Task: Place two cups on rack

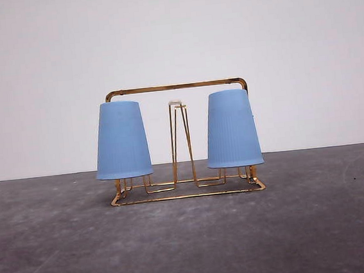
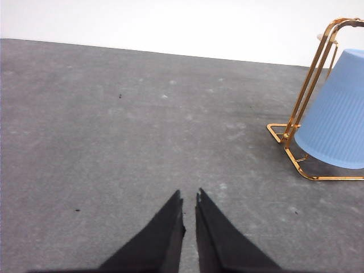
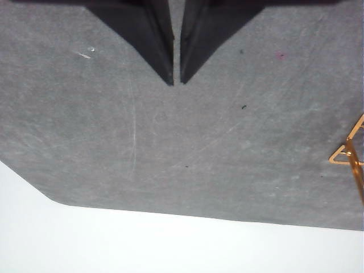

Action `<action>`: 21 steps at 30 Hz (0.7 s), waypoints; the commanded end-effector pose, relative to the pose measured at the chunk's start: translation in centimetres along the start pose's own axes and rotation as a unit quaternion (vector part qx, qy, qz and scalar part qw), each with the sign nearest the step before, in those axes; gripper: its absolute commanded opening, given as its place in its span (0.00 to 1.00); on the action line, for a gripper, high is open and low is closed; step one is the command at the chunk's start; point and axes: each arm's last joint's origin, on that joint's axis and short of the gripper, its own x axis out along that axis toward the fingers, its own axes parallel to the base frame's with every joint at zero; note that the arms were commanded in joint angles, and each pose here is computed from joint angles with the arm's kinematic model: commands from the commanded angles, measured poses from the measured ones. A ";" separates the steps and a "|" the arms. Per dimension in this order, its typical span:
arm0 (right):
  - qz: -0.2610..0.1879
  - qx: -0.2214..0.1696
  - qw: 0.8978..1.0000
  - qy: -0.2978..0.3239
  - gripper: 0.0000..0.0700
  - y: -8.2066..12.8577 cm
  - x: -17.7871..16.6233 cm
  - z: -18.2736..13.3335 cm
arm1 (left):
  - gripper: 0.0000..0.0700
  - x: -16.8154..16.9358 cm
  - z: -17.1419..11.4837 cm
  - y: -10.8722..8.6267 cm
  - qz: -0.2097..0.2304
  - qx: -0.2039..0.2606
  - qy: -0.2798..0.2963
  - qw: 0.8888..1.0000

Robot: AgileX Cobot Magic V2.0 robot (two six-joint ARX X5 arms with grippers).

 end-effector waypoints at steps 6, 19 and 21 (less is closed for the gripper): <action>-0.001 -0.002 1.000 -0.002 0.02 0.0 0.0 0.0 | 0.03 0.1 -0.5 0.1 0.002 -0.001 0.010 1.000; -0.001 -0.002 1.000 -0.002 0.02 0.0 0.0 0.0 | 0.03 0.1 -0.5 0.1 0.002 -0.001 0.010 1.000; -0.001 -0.002 1.000 -0.002 0.02 0.0 0.0 0.0 | 0.03 0.1 -0.5 0.1 0.002 -0.001 0.010 1.000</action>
